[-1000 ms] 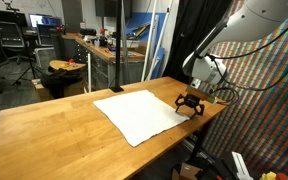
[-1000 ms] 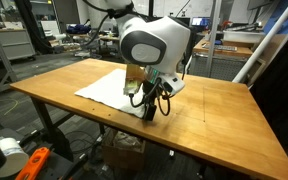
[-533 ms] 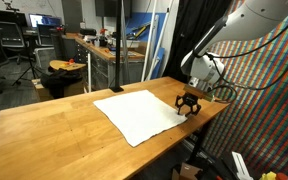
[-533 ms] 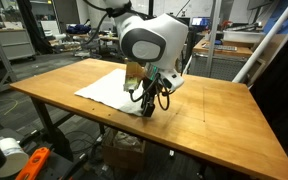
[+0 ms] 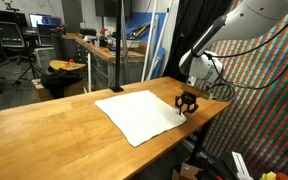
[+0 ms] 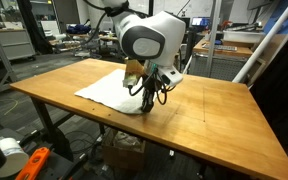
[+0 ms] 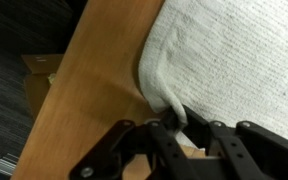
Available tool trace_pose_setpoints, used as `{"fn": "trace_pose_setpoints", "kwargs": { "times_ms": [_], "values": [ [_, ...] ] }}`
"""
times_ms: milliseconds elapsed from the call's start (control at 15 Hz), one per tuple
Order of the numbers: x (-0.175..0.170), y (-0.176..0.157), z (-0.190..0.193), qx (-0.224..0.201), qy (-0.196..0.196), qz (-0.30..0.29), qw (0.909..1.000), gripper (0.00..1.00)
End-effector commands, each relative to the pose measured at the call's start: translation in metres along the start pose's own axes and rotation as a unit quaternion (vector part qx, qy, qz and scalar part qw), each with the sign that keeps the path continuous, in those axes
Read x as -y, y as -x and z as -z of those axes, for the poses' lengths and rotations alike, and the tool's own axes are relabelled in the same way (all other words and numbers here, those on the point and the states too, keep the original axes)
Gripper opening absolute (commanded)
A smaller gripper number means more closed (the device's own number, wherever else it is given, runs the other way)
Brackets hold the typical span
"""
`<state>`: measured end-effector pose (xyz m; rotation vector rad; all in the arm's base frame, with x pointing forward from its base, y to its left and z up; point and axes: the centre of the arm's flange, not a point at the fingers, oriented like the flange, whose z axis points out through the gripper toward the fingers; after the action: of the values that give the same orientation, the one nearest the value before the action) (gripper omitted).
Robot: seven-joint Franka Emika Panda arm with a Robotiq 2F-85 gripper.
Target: Fold the towel
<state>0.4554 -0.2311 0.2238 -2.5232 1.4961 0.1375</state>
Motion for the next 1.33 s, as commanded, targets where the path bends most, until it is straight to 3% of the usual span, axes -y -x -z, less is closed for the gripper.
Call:
{"fn": "trace_pose_setpoints", "kwargs": {
  "times_ms": [0, 400, 800, 1133, 1267],
  "values": [
    [0.012, 0.010, 0.020, -0.032, 0.041, -0.037, 0.9980, 0.03],
    [0.040, 0.024, 0.066, -0.095, 0.077, -0.104, 0.9870, 0.03],
    [0.081, 0.042, 0.110, -0.194, 0.139, -0.137, 0.9614, 0.03],
    [0.121, 0.059, 0.126, -0.224, 0.166, -0.134, 0.9510, 0.03],
    [0.138, 0.072, 0.131, -0.222, 0.167, -0.135, 0.9511, 0.03]
  ]
}}
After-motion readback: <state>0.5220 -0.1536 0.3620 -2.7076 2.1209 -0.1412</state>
